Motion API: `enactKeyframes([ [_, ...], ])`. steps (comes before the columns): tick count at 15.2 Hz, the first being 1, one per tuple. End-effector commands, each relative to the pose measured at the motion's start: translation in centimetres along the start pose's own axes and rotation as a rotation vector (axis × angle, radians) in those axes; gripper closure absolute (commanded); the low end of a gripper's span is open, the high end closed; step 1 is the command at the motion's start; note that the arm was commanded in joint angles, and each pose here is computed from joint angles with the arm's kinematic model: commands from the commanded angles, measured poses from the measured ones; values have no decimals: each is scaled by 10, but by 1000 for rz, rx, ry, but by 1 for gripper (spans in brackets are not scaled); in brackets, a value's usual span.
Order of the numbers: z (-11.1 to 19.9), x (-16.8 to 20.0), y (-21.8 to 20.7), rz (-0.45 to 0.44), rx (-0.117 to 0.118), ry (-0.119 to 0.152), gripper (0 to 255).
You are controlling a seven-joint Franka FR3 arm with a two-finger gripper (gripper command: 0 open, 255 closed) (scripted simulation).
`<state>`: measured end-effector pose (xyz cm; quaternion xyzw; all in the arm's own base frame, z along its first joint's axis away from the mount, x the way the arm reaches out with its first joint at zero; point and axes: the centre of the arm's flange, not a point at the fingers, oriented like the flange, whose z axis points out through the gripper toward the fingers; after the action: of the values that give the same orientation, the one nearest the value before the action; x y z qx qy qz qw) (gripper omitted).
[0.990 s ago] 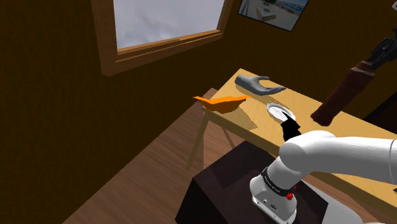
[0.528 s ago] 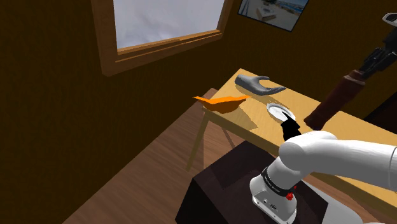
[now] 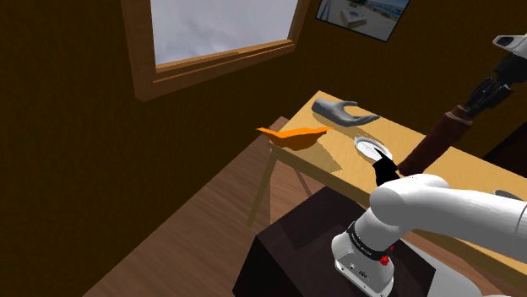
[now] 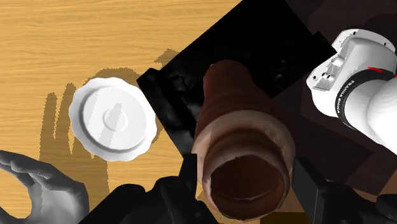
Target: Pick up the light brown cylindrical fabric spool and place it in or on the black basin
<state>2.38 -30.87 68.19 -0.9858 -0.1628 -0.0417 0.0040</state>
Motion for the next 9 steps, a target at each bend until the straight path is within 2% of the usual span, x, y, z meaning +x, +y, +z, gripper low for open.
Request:
enactKeyframes([
  [1, 10, 0, -1, 0, -1, 0, 255],
  [9, 17, -1, -1, 0, -1, 0, 255],
])
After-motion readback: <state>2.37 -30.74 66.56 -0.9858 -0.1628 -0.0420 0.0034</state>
